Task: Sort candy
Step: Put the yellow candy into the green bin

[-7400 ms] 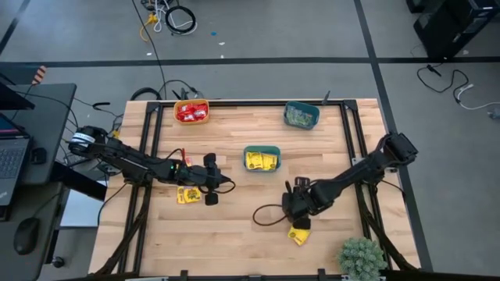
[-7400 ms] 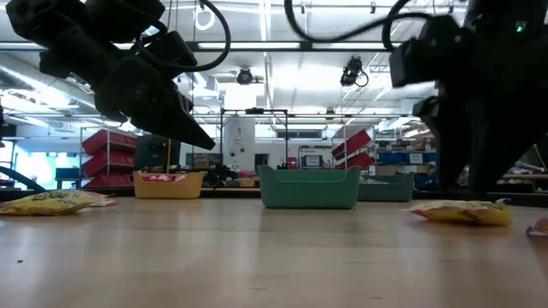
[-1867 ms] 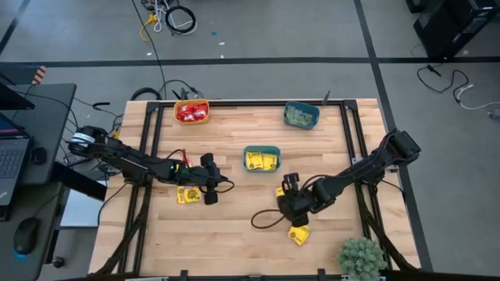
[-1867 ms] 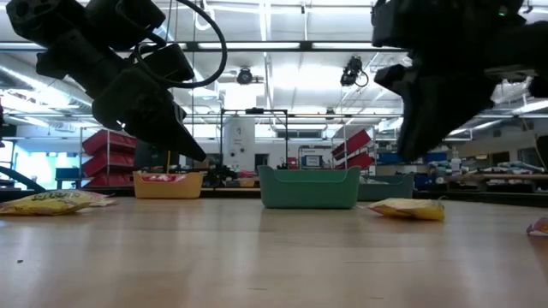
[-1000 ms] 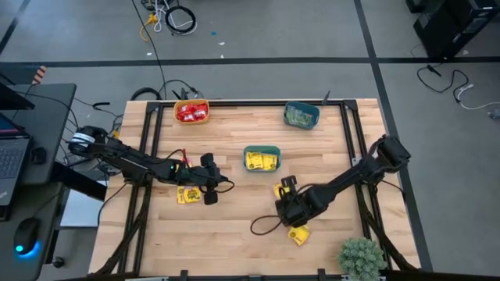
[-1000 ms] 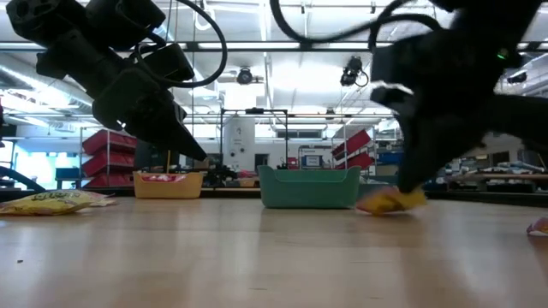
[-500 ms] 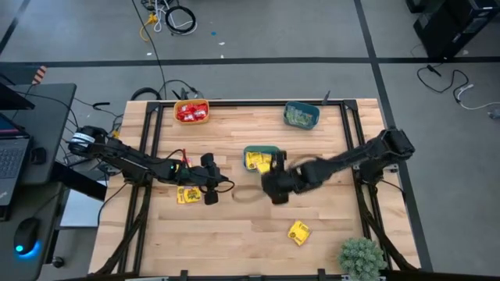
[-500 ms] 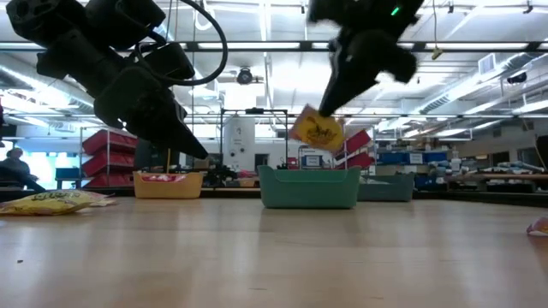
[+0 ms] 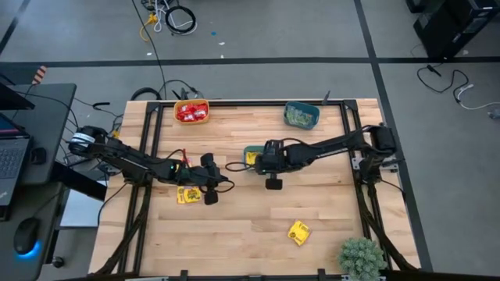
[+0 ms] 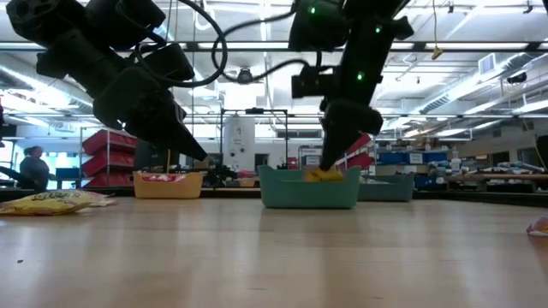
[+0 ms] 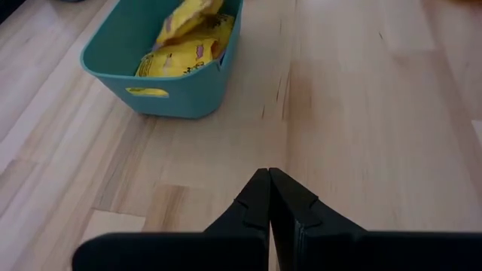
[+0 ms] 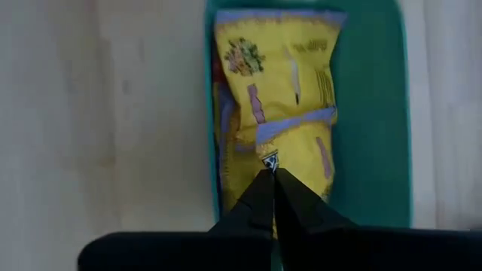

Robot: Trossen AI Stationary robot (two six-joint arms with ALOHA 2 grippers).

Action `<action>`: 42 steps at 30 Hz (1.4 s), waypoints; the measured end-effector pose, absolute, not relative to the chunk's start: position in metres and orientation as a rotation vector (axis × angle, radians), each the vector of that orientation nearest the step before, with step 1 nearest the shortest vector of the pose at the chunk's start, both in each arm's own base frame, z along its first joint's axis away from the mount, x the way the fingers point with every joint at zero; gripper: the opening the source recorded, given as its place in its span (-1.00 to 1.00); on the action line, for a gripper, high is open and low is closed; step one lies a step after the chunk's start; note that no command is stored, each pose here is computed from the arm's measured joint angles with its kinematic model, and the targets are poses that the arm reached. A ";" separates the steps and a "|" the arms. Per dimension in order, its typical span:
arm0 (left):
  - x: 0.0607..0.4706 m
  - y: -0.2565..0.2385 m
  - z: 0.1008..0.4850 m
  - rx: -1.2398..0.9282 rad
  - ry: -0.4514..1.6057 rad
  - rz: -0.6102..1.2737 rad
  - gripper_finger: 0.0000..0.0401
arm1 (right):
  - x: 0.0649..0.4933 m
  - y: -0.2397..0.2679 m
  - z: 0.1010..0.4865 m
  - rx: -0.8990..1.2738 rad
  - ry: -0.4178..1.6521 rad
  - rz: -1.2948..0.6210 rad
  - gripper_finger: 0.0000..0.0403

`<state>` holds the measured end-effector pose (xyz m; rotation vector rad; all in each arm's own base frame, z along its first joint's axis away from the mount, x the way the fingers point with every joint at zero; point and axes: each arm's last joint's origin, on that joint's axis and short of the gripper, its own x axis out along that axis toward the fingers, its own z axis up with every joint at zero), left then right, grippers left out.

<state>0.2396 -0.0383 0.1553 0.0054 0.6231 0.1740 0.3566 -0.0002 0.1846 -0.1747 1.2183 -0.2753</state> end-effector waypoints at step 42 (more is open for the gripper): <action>0.210 -0.081 0.173 -0.059 1.264 0.044 -0.24 | 0.357 0.068 0.215 -0.213 1.036 -0.175 0.10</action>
